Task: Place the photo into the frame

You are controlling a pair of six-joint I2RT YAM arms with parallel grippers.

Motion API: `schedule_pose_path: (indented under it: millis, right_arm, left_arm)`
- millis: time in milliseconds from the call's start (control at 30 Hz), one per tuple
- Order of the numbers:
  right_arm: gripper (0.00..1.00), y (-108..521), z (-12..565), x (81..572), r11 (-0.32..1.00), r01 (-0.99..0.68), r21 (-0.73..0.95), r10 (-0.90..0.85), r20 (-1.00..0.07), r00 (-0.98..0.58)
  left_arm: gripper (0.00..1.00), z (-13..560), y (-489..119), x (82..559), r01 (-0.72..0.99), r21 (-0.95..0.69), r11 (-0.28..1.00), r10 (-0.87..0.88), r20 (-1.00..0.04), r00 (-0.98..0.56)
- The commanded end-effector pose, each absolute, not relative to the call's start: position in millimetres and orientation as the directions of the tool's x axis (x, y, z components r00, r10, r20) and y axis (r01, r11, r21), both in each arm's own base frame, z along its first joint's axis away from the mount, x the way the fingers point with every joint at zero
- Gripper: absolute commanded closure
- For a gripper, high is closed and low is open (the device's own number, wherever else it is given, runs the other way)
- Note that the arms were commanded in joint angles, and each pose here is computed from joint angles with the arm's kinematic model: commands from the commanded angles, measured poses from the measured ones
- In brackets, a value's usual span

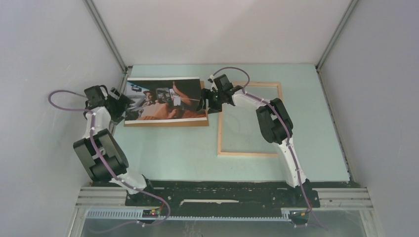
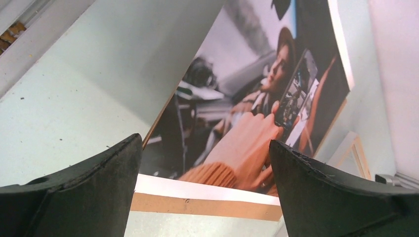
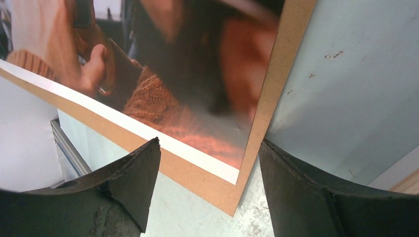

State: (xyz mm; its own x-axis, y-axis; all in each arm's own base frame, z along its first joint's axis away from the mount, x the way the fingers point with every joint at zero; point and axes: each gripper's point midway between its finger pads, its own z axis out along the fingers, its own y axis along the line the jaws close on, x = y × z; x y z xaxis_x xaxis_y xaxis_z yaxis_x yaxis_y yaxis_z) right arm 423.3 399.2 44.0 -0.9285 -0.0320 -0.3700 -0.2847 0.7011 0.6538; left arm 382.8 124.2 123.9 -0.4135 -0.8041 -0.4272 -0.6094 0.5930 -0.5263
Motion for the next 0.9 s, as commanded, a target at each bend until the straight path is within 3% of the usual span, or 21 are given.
schedule_pose_path:
  millis: [0, 100, 233, 400, 533, 733, 800, 867]
  right_arm:
    - [0.20, 424.3, 52.6, 388.5, 0.648, -0.335, 0.684, -0.116, -0.347, -0.931]
    - [0.20, 420.4, 48.1, 390.1, 0.666, -0.327, 0.671, -0.112, -0.343, -0.933]
    - [0.20, 417.7, 50.3, 389.4, 0.675, -0.323, 0.664, -0.109, -0.343, -0.933]
    - [0.20, 413.2, 62.4, 382.7, 0.672, -0.331, 0.663, -0.109, -0.354, -0.929]
    - [0.20, 414.3, 76.1, 375.8, 0.641, -0.336, 0.690, -0.102, -0.357, -0.928]
    - [0.21, 418.9, 86.9, 357.8, 0.574, -0.280, 0.769, -0.069, -0.295, -0.953]
    - [0.21, 421.8, 84.3, 333.9, 0.519, -0.250, 0.818, -0.074, -0.248, -0.966]
    - [0.21, 429.8, 95.3, 313.7, 0.439, -0.278, 0.854, -0.092, -0.266, -0.960]
  left_arm:
    - [0.04, 152.6, 72.4, 377.7, -0.476, -0.658, 0.584, -0.802, -0.377, -0.462]
    - [0.03, 159.5, 71.6, 374.7, -0.461, -0.648, 0.606, -0.788, -0.411, -0.459]
    - [0.00, 142.8, 106.7, 347.5, -0.659, -0.345, 0.669, -0.728, -0.486, -0.484]
    - [0.00, 143.8, 143.3, 318.3, -0.793, -0.106, 0.600, -0.688, -0.574, -0.444]
    - [0.00, 154.7, 141.6, 328.3, -0.775, -0.112, 0.622, -0.649, -0.628, -0.430]
    - [0.00, 132.3, 47.7, 378.5, -0.533, -0.393, 0.749, -0.662, -0.420, -0.621]
    - [0.00, 127.1, 20.0, 387.1, -0.469, -0.423, 0.775, -0.626, -0.413, -0.662]
    - [0.00, 122.7, -1.4, 389.1, -0.440, -0.444, 0.781, -0.613, -0.409, -0.676]
